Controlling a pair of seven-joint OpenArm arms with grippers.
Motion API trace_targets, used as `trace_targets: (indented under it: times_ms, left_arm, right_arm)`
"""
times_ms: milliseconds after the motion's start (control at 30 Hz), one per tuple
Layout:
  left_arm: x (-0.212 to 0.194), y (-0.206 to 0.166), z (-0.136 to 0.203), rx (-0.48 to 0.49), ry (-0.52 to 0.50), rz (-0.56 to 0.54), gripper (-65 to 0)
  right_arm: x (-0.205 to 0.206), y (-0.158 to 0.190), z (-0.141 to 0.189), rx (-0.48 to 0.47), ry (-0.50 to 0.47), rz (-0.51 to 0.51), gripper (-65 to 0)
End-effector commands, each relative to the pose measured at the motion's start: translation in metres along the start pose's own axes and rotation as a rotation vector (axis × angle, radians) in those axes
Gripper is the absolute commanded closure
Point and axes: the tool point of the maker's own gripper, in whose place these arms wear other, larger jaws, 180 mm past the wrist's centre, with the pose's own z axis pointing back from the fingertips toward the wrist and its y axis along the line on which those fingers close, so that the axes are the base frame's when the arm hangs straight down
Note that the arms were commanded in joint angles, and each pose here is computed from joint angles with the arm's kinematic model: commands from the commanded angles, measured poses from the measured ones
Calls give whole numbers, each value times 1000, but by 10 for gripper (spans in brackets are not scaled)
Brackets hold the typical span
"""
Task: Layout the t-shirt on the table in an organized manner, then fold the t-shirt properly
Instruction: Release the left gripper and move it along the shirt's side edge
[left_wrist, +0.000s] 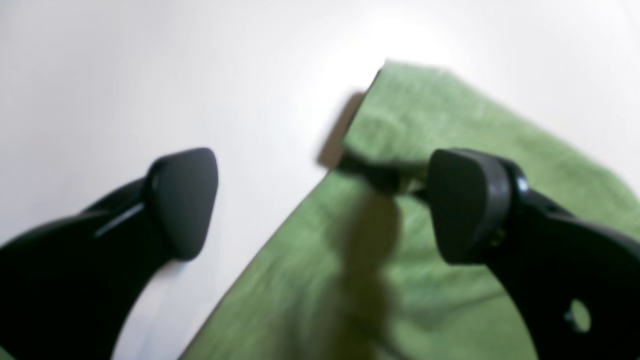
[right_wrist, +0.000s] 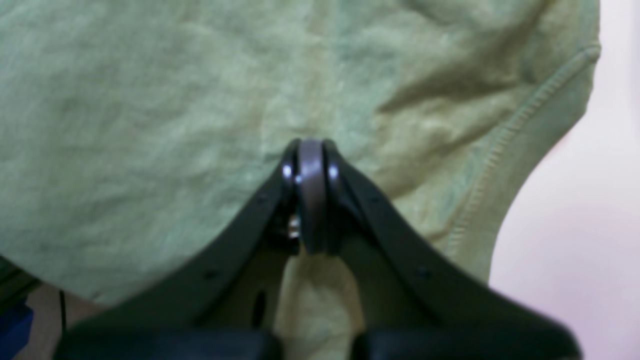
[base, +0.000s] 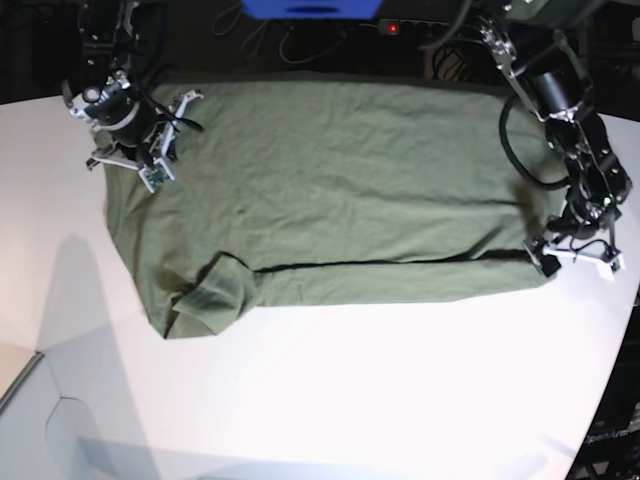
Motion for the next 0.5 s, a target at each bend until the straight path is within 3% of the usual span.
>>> trace_targets:
  times_ms: [0,400,433,467]
  left_arm:
    - [21,-3,2,-11,-54,0,-650]
    - [20,-5,1,-15,-51,6,-650]
    - [20,-5,1,-15,-51,6,-644]
    - [21,-5,1,-16,-53,7,-594]
  right_arm:
    - [9,-5,2,-11,-33,5,0]
    - [9,-4,2,-10,-34,4,0]
    - [9,-4,2,-10,-34,4,0]
    - [9,-4,2,-9,-34,5,0]
